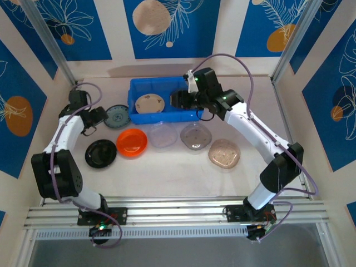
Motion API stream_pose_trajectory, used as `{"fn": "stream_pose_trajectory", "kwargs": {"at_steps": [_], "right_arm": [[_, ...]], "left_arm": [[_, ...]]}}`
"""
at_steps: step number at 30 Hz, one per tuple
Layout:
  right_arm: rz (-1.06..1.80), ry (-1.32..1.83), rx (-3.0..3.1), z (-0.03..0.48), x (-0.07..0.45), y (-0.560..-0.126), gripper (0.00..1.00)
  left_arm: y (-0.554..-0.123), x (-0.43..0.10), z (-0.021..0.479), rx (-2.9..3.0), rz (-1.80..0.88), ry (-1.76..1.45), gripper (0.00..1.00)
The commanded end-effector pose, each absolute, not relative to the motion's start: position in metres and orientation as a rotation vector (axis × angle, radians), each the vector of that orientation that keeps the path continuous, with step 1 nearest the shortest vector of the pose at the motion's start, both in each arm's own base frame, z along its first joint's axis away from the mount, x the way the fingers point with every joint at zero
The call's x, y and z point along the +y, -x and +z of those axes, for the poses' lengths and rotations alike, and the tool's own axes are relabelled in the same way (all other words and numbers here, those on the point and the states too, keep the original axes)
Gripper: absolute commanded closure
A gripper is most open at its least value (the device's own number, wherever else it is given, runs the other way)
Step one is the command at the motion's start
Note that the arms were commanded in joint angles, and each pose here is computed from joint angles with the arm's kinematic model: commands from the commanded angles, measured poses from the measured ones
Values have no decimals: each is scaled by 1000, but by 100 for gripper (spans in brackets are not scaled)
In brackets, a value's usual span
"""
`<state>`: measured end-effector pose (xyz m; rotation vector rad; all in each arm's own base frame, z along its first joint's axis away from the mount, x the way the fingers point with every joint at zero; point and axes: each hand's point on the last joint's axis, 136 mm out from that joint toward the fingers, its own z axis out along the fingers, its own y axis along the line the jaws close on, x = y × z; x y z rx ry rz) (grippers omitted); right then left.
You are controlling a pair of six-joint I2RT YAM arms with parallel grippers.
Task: Place the plates into the plastic bin on the countertop
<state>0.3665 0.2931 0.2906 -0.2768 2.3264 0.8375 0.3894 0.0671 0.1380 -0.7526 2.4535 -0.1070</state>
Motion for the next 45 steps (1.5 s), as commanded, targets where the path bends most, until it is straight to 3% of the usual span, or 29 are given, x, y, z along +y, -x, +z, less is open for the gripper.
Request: {"fn": "stream_pose_trajectory", "kwargs": {"at_steps": [1, 12, 21, 45], "right_arm": [[880, 280, 2366, 280, 298, -360, 56], [917, 280, 2411, 265, 304, -368, 56], [932, 247, 2446, 250, 300, -375, 57], [977, 232, 2490, 239, 309, -382, 58]], "left_arm": [[-406, 67, 137, 2354, -324, 812, 20], [-450, 72, 98, 2302, -524, 927, 51], [-471, 74, 76, 2292, -563, 940, 58], [-473, 65, 30, 2362, -611, 956, 71]]}}
